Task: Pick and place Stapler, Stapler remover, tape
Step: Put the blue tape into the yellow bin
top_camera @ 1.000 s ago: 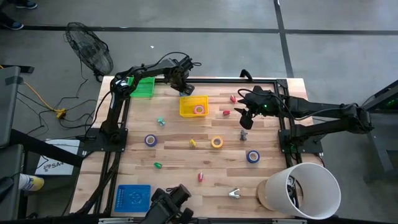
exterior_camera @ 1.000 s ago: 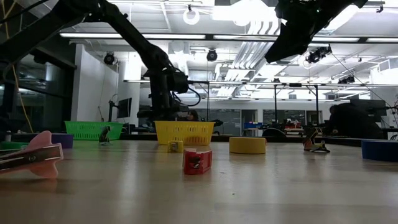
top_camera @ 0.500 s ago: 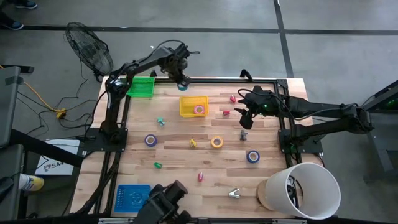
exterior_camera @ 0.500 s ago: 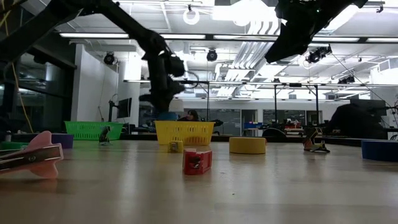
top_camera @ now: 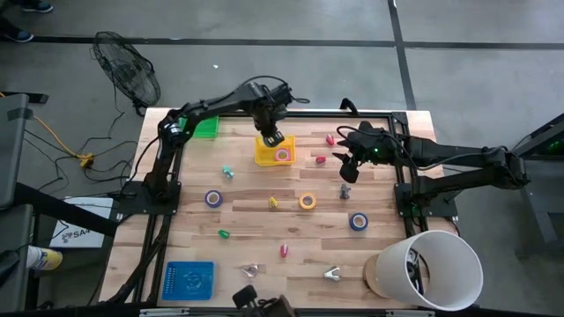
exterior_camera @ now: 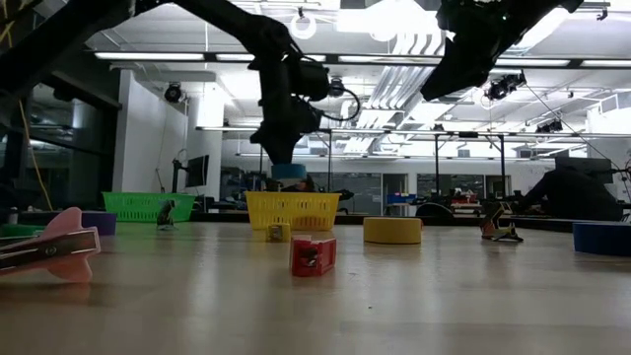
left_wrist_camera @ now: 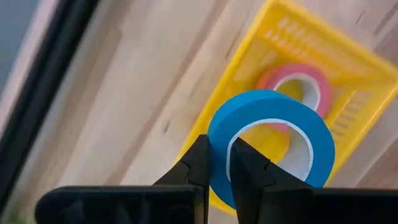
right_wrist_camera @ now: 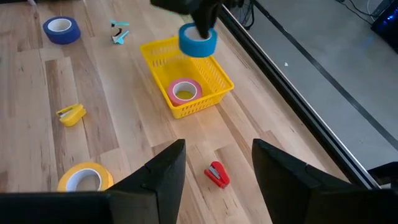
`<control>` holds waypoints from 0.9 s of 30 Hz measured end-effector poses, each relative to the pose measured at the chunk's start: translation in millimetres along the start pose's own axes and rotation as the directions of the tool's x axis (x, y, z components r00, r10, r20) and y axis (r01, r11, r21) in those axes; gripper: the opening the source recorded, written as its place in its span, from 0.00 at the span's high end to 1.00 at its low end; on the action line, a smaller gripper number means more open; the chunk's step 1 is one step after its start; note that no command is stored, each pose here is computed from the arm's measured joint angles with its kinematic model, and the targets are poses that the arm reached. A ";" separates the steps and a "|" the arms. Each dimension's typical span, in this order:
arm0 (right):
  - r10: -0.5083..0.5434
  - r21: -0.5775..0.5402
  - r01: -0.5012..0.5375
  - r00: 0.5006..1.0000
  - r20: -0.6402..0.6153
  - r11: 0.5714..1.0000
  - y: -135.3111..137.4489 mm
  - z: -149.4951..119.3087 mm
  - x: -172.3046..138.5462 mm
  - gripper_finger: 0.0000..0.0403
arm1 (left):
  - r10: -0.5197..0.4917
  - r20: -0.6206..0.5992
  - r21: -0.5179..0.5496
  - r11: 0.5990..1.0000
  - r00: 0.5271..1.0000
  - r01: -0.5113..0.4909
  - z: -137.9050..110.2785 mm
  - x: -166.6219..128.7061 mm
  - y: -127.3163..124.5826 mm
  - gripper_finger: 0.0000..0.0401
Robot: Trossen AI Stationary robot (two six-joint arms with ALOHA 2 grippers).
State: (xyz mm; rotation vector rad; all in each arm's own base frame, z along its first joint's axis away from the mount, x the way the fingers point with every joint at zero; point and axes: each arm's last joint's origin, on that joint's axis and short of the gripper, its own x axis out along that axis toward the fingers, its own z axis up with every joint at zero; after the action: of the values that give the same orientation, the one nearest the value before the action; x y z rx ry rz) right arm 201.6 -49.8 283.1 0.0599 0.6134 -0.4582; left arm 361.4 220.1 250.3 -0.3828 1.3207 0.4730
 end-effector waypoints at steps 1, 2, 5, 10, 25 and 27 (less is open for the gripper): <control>0.000 0.002 0.000 1.000 0.000 1.000 0.0 0.0 0.0 0.56 | 0.010 -0.020 -0.007 1.000 1.000 -0.010 -2.3 1.9 -0.2 0.93; 0.000 0.004 0.000 1.000 0.000 1.000 0.0 0.0 0.0 0.56 | 0.011 -0.036 -0.009 1.000 0.999 -0.012 -4.2 4.0 -1.4 0.93; 0.000 0.004 0.000 1.000 0.000 1.000 0.0 0.0 0.0 0.56 | 0.009 -0.078 -0.007 1.000 0.997 -0.010 -10.3 13.5 -2.5 0.93; 0.000 0.004 0.000 1.000 0.000 1.000 0.0 0.0 0.0 0.56 | 0.002 -0.120 0.004 1.000 0.993 -0.002 -18.6 29.2 -7.3 0.93; 0.000 -0.004 0.000 1.000 -0.003 1.000 0.0 -0.3 0.0 0.56 | 0.040 -0.105 0.070 0.997 0.994 -0.033 -21.3 42.0 -9.3 0.89; 0.000 -0.004 0.000 1.000 -0.003 1.000 0.0 -0.3 0.0 0.56 | 0.040 -0.105 0.080 0.996 0.994 -0.032 -21.3 42.0 -9.3 0.86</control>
State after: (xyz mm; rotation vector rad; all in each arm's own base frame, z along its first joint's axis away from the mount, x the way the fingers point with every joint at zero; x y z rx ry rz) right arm 201.4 -49.8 282.9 0.0569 0.6170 -0.4567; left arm 356.2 205.8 204.7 -0.3229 1.4467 0.4340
